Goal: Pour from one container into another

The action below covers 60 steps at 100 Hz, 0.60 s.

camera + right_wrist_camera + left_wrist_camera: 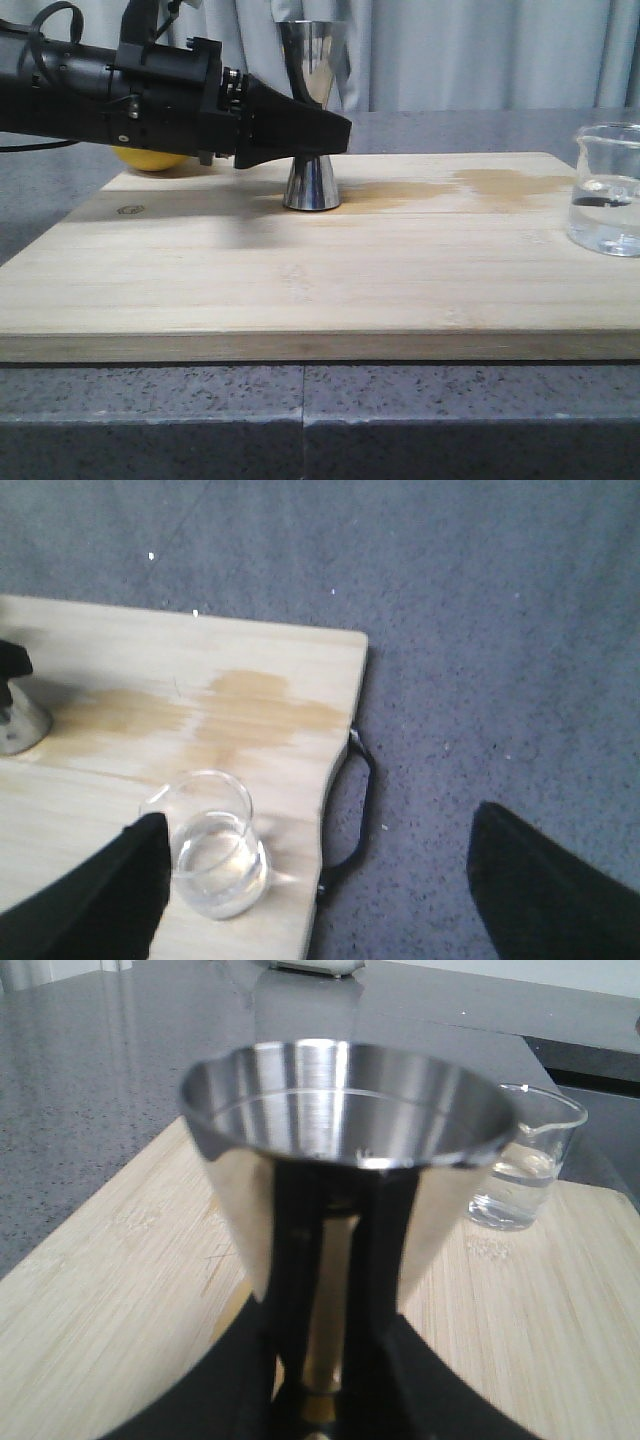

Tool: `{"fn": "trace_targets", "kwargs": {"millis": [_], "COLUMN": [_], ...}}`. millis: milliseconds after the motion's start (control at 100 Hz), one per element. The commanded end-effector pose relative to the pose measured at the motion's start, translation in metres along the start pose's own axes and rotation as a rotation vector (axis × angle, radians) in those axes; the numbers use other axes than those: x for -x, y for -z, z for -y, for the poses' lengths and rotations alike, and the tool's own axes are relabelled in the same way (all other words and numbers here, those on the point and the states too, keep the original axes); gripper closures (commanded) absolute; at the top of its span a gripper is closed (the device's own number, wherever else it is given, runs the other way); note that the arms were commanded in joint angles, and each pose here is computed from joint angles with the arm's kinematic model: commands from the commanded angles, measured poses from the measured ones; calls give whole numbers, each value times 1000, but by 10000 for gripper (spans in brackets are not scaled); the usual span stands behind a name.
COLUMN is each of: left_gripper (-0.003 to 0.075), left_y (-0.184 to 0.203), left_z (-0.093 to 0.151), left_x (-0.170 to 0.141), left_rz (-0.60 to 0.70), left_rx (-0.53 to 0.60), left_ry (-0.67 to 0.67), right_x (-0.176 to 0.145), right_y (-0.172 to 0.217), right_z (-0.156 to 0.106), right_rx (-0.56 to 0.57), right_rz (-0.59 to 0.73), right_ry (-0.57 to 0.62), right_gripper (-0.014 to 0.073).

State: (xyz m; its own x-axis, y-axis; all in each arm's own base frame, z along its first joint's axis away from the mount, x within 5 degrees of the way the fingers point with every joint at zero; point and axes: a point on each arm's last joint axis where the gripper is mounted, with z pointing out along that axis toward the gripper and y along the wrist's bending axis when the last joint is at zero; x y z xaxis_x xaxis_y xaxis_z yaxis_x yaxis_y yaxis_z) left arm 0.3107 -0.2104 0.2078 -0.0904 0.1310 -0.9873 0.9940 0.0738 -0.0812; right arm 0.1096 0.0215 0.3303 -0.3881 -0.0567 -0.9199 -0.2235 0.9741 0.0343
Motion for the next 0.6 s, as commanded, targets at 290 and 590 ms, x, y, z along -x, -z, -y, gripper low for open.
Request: {"fn": "trace_targets", "kwargs": {"millis": [290,590], "left_gripper": [659,659], "left_y": [2,2], "left_z": [9,8], "left_x": [32,32], "left_rz": [138,137], "left_rx": [-49,-48], "left_ry": [-46,-46], "right_x": [-27,-62], "right_y": [-15,-30], "right_z": [-26,-23], "right_rx": [203,169], "right_rz": [304,437], "right_ry": [5,37], "right_gripper": [43,43]}}
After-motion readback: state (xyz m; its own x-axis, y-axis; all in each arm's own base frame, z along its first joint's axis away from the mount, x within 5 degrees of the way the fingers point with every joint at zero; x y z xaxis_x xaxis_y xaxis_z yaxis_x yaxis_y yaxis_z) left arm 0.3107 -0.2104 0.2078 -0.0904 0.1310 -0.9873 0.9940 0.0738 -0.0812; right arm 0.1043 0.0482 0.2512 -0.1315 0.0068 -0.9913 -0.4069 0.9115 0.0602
